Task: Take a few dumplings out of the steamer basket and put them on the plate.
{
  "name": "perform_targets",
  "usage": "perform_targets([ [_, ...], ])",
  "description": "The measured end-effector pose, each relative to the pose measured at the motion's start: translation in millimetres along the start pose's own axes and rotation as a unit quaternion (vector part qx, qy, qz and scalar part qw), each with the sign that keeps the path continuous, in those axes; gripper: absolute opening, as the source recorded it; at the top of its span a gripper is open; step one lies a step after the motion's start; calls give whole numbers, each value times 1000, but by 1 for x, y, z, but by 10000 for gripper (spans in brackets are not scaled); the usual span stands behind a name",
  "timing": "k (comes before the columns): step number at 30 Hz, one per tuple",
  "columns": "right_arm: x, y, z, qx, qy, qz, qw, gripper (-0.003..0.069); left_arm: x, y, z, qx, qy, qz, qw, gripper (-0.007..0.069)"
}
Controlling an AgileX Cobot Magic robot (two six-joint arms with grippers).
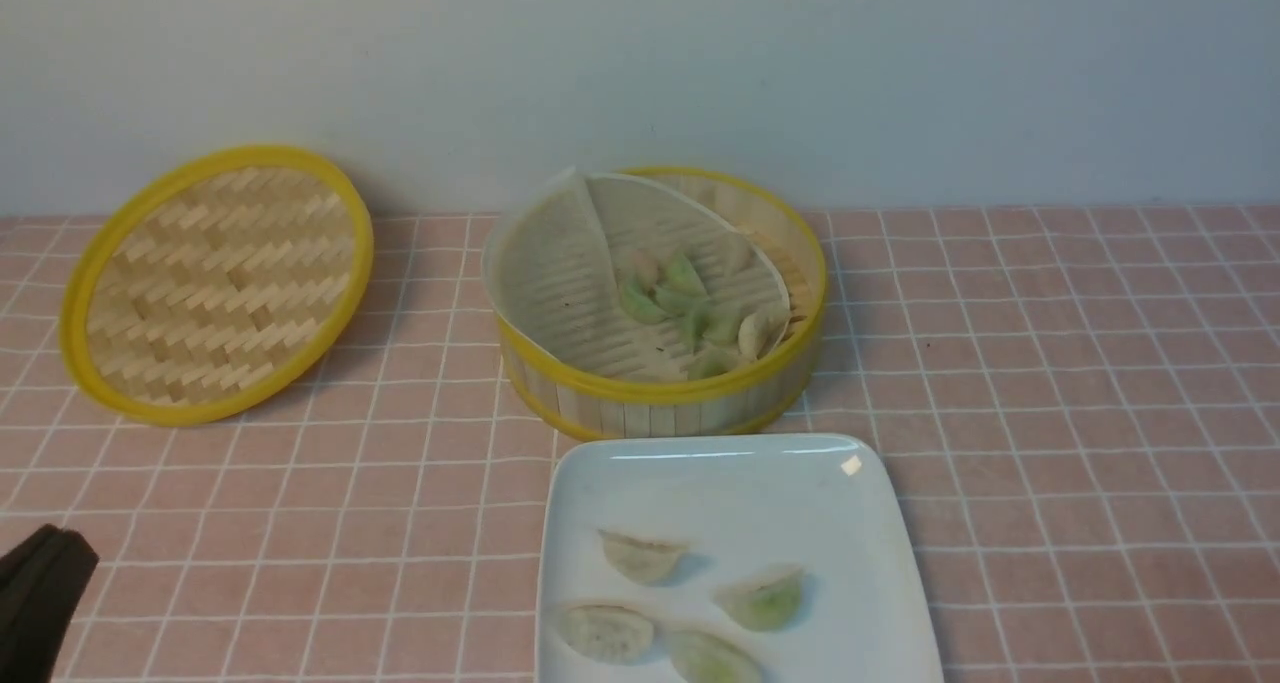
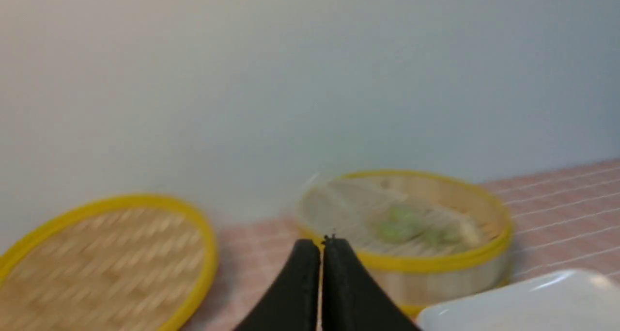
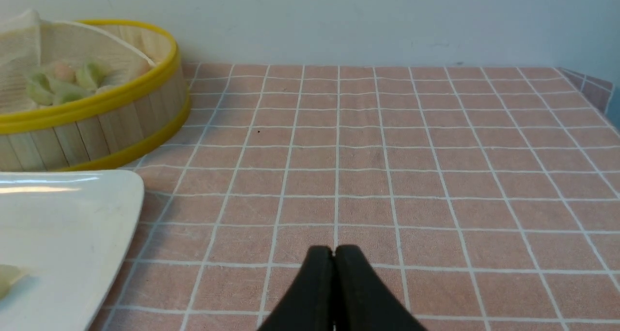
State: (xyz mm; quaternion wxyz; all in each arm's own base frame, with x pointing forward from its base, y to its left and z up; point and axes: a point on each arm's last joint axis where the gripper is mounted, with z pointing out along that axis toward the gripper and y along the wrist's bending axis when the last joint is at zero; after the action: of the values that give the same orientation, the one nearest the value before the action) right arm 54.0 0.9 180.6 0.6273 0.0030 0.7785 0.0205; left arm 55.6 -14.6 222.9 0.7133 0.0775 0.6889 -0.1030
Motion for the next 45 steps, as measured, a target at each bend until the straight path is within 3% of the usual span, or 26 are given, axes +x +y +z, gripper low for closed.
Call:
perform_targets([
  [2,0,0,0,0,0,0,1000,-15,22,6,-1,-47,30,-5,998,-6],
  [5,0,0,0,0,0,0,1000,-15,36,9,-3,-76,81,-7,994,-6],
  [10,0,0,0,0,0,0,1000,-15,52,9,-7,-77,167,-6,983,-6],
  [45,0,0,0,0,0,1,1000,-15,52,9,-7,-78,170,-5,982,-6],
])
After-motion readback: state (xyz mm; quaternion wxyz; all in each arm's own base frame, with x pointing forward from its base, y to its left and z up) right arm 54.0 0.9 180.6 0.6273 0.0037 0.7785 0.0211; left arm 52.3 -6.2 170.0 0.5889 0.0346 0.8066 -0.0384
